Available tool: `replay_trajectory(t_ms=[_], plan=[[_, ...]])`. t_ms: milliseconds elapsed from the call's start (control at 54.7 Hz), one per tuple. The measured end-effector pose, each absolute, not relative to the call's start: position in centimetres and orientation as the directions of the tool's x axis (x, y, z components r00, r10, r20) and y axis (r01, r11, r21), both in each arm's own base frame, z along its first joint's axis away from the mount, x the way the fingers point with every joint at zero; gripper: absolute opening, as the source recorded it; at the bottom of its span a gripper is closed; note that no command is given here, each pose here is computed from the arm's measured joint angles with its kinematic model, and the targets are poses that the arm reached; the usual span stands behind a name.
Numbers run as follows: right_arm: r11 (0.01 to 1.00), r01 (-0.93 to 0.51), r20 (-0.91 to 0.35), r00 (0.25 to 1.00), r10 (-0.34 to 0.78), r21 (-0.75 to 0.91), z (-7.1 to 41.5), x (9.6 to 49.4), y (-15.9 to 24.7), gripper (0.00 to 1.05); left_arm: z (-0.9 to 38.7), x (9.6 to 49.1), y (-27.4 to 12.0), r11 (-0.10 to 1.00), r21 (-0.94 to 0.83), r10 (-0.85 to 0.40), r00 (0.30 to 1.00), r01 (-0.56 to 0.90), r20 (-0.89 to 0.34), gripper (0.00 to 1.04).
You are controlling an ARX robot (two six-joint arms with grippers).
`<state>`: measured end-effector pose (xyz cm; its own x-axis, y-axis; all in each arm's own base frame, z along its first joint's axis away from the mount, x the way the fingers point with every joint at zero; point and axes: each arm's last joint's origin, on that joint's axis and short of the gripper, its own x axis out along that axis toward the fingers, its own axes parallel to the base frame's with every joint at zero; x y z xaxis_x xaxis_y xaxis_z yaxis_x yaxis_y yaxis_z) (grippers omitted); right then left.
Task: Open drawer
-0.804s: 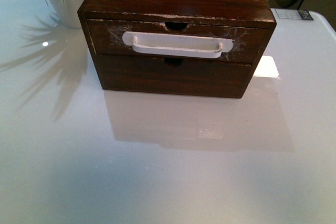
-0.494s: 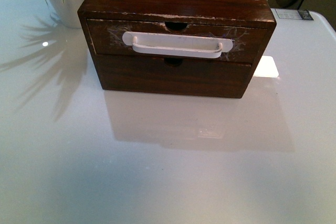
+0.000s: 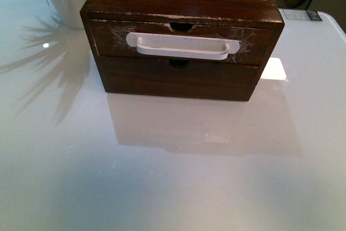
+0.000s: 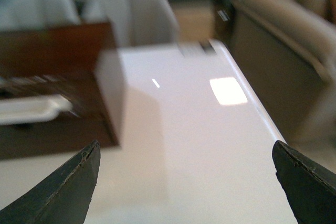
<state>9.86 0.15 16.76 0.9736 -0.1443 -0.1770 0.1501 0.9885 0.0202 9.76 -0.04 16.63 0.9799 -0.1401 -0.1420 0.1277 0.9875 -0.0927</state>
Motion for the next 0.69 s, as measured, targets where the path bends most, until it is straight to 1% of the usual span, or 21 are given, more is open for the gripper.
replay_trajectory(t_ms=[18, 37, 73, 128, 219, 329, 366, 439, 494, 622, 695], plan=[[0.981, 0.193, -0.240, 0.952, -0.189, -0.007, 16.7, 10.0, 0.2, 0.96, 16.6, 9.8, -0.1, 0.974, -0.153, -0.195, 0.958, 0.165, -0.208, 0.96], [0.978, 0.209, -0.267, 0.941, -0.208, -0.023, 16.7, 10.1, 0.3, 0.96, 16.6, 9.8, -0.2, 0.967, -0.181, -0.220, 0.946, 0.180, -0.239, 0.96], [0.969, 0.237, -0.322, 0.914, -0.245, -0.065, 16.7, 10.7, 0.4, 0.96, 16.4, 10.1, -0.4, 0.932, -0.275, -0.319, 0.892, 0.235, -0.321, 0.96], [0.967, 0.234, -0.347, 0.903, -0.253, -0.096, 16.8, 11.6, 0.4, 0.96, 16.2, 10.4, -0.8, 0.895, -0.340, -0.407, 0.842, 0.290, -0.353, 0.96], [0.974, 0.169, -0.341, 0.916, -0.213, -0.154, 17.5, 13.3, 0.2, 0.96, 16.6, 11.6, -1.4, 0.874, -0.354, -0.456, 0.817, 0.334, -0.353, 0.96], [0.957, 0.067, -0.312, 0.937, -0.157, -0.281, 18.5, 15.8, -0.7, 0.96, 17.3, 14.0, -2.4, 0.861, -0.311, -0.495, 0.804, 0.403, -0.329, 0.96], [0.947, 0.012, -0.317, 0.941, -0.120, -0.320, 18.6, 16.8, -0.9, 0.96, 17.2, 15.0, -2.8, 0.856, -0.283, -0.510, 0.794, 0.432, -0.330, 0.96], [0.909, -0.081, -0.336, 0.940, -0.067, -0.408, 18.0, 18.9, -1.4, 0.96, 16.7, 17.0, -4.2, 0.825, -0.228, -0.566, 0.752, 0.518, -0.339, 0.96], [0.893, -0.125, -0.358, 0.933, -0.043, -0.432, 17.5, 19.7, -1.4, 0.96, 16.4, 18.0, -5.0, 0.803, -0.187, -0.594, 0.727, 0.566, -0.344, 0.96], [0.805, -0.276, -0.426, 0.904, 0.032, -0.525, 16.0, 22.3, -0.8, 0.96, 15.7, 20.5, -7.0, 0.742, -0.086, -0.646, 0.675, 0.665, -0.357, 0.96], [0.712, -0.380, -0.465, 0.881, 0.085, -0.590, 15.1, 24.1, 0.5, 0.96, 15.0, 22.9, -8.4, 0.707, -0.011, -0.662, 0.655, 0.708, -0.365, 0.96]])
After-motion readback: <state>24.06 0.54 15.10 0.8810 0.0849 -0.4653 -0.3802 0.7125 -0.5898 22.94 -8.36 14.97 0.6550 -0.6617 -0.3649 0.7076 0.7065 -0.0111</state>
